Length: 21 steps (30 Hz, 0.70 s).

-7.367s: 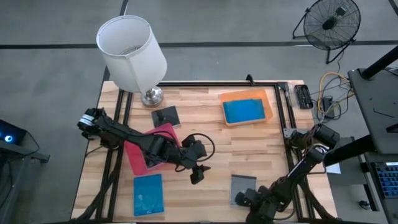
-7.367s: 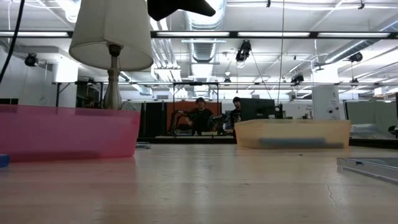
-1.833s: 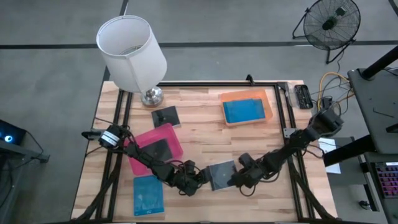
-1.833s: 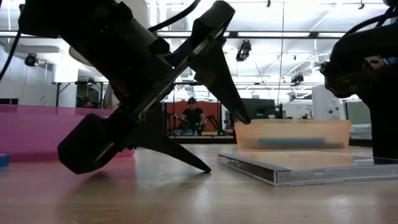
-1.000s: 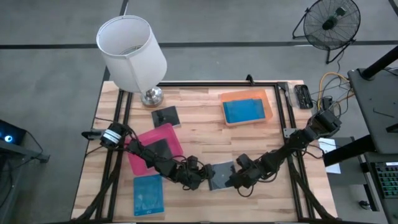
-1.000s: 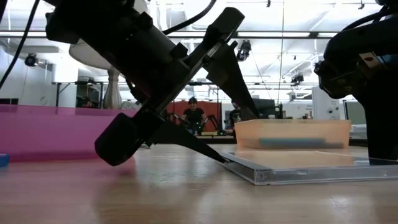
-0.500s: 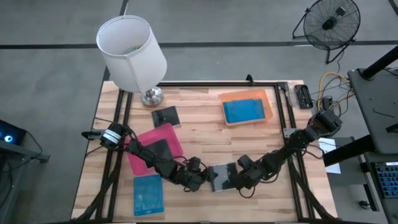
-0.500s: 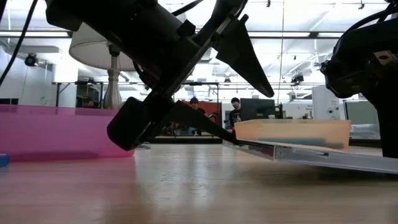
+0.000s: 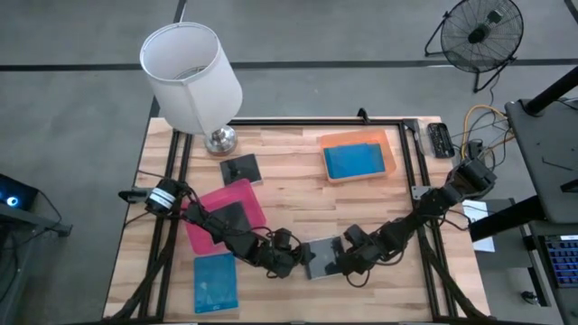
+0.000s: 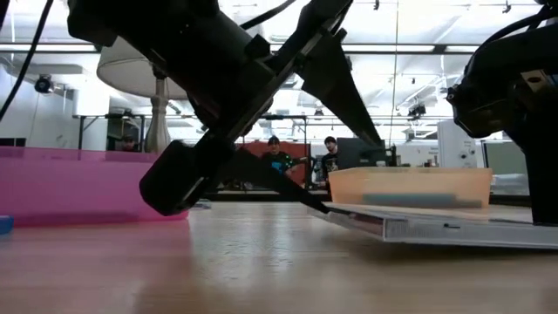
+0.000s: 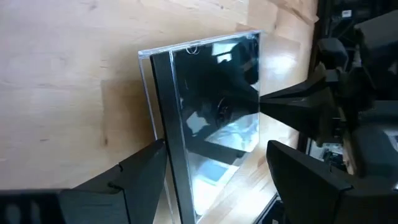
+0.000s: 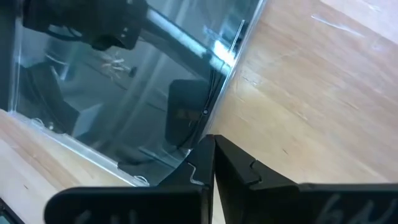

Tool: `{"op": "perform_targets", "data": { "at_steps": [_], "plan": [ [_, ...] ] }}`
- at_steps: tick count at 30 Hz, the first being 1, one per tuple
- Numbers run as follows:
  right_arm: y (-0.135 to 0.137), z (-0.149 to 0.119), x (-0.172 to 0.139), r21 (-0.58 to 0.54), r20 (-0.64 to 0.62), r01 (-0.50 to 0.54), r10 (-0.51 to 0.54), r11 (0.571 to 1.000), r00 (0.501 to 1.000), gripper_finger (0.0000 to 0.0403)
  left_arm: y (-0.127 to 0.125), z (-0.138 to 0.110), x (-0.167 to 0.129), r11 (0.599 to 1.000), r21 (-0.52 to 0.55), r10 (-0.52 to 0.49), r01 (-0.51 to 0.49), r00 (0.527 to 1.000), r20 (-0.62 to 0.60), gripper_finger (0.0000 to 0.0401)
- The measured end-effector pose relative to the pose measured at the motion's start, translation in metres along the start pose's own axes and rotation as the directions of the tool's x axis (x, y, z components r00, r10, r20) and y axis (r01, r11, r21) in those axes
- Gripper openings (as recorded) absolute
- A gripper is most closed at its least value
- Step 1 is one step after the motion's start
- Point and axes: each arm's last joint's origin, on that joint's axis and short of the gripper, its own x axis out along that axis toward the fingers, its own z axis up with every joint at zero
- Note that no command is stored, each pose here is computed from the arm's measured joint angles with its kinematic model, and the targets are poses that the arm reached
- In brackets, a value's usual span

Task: Pick & place jewel cases by type
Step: Put the bottom black CD case into the pink bin

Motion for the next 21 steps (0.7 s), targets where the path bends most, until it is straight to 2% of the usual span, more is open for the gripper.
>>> {"op": "perform_targets", "data": {
  "at_steps": [10,21],
  "plan": [
    [0.001,0.000,0.000,0.002,0.000,-0.007,0.007,1.000,1.000,0.0009,0.007,0.001,-0.001,0.997,-0.006,0.081,-0.082,0.996,-0.025,0.0257],
    [0.001,0.000,0.000,-0.002,-0.002,-0.001,0.001,1.000,1.000,0.0009,0.014,0.000,0.008,0.995,-0.024,0.101,-0.101,0.995,-0.012,0.0257]
  ]
}}
